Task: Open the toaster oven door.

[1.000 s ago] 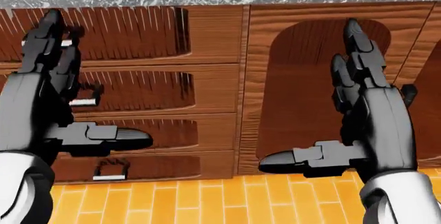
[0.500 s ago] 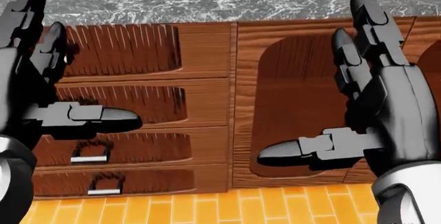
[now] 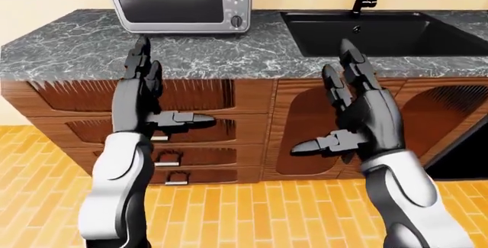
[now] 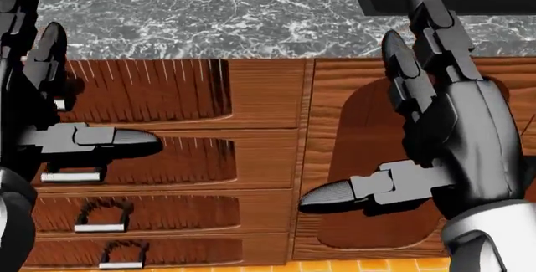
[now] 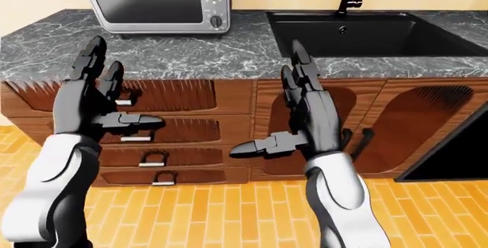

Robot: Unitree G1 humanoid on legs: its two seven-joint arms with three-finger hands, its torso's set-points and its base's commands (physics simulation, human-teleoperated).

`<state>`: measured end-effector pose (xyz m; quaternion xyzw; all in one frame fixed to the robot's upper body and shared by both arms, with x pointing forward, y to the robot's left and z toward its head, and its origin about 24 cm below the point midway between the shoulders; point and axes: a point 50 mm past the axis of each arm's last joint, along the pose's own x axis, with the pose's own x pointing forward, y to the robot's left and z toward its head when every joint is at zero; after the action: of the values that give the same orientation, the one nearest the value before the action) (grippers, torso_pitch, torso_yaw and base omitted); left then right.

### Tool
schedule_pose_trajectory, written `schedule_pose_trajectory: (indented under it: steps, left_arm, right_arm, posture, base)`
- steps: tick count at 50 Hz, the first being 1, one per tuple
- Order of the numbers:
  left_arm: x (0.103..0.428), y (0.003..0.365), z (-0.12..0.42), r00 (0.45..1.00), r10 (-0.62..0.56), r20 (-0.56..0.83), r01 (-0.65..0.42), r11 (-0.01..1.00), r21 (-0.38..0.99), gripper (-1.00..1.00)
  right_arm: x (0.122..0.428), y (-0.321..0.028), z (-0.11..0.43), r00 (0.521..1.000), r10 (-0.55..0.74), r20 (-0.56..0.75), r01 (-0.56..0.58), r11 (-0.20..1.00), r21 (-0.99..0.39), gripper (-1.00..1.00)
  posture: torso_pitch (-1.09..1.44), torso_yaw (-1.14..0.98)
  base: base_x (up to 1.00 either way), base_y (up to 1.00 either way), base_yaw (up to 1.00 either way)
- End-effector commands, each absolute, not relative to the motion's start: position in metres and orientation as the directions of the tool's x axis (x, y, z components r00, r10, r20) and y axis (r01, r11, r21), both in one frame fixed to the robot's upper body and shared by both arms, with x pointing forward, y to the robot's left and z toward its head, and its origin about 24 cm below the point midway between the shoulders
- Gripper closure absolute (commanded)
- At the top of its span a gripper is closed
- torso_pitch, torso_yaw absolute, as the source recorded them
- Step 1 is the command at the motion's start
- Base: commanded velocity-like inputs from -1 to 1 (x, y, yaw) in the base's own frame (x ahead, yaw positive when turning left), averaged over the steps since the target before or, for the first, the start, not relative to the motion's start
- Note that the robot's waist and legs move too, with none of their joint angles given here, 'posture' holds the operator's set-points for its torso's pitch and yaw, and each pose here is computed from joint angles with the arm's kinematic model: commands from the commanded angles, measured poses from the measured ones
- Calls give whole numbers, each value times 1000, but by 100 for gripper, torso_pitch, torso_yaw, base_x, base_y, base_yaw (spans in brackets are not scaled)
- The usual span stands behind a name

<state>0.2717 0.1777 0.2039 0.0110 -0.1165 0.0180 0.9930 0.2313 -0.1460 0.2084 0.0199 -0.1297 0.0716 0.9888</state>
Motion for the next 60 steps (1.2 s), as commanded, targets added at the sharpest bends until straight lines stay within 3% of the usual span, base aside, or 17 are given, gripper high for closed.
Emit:
schedule_pose_trajectory:
  steps: [1, 20, 60]
  left_arm:
    - [269, 173, 213, 960, 11, 280, -17, 1000, 20, -100]
    - [268, 172, 211, 961, 9, 276, -15, 1000, 18, -100]
    - [270, 171, 207, 961, 3, 276, -8, 1000, 18, -100]
  right_arm:
    - [229, -149, 214, 946, 117, 302, -128, 992, 17, -100]
    - [229, -152, 213, 946, 106, 307, -122, 992, 33, -100]
    - [228, -154, 210, 944, 101, 315, -125, 991, 55, -100]
  posture:
    - [0, 0]
    - [0, 0]
    - [0, 0]
  base:
    - [0, 0, 0]
    - [0, 0, 33]
    - [22, 1, 0]
